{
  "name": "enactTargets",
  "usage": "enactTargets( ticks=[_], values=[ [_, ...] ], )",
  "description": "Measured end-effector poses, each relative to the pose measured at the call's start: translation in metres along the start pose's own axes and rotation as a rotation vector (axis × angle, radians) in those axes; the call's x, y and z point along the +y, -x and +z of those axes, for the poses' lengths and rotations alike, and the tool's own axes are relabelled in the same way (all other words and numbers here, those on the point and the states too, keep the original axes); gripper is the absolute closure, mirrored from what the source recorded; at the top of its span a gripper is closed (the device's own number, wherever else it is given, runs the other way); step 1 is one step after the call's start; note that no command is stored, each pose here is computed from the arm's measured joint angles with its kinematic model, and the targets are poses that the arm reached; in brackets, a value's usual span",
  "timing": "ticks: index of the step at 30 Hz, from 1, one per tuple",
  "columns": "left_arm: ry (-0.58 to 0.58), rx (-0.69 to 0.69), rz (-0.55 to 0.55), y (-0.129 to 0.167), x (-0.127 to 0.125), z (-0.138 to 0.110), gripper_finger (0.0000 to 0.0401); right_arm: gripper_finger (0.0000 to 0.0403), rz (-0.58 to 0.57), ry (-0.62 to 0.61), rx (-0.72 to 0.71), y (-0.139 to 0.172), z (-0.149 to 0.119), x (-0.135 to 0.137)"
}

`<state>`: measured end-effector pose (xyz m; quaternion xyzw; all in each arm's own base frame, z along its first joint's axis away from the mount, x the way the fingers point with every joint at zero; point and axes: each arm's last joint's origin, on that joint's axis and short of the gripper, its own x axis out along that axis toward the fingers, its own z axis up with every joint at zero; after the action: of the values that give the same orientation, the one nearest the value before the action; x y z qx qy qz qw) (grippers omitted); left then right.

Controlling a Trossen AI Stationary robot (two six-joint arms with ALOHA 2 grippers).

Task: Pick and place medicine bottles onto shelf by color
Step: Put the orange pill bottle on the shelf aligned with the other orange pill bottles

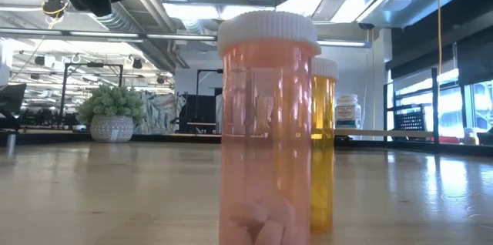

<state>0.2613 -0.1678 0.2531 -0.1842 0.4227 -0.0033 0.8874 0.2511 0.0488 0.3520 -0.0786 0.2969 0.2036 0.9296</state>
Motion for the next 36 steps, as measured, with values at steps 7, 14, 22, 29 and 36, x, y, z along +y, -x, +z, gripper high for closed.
enactTargets(
  ticks=[7, 14, 22, 29, 36],
  values=[
    [-0.001, 0.000, 0.000, 0.000, 0.000, 0.000, 0.0237, 0.0130, 0.130, 0.021, 0.114, -0.049, -0.009, 0.002],
    [-0.001, 0.001, 0.001, 0.000, 0.000, 0.000, 0.0237, 0.0130, 0.234, 0.100, 0.171, -0.107, -0.020, 0.008],
    [-0.007, 0.008, 0.016, -0.001, 0.003, 0.000, 0.0237, 0.0130, 0.329, 0.184, 0.197, -0.154, -0.035, 0.020],
    [0.002, -0.008, 0.066, -0.002, 0.009, 0.004, 0.0237, 0.0130, 0.441, 0.215, 0.134, -0.180, -0.040, 0.025],
    [0.003, -0.028, 0.084, -0.001, 0.010, 0.004, 0.0237, 0.0130, 0.469, 0.159, 0.136, -0.182, -0.043, 0.020]
  ],
)
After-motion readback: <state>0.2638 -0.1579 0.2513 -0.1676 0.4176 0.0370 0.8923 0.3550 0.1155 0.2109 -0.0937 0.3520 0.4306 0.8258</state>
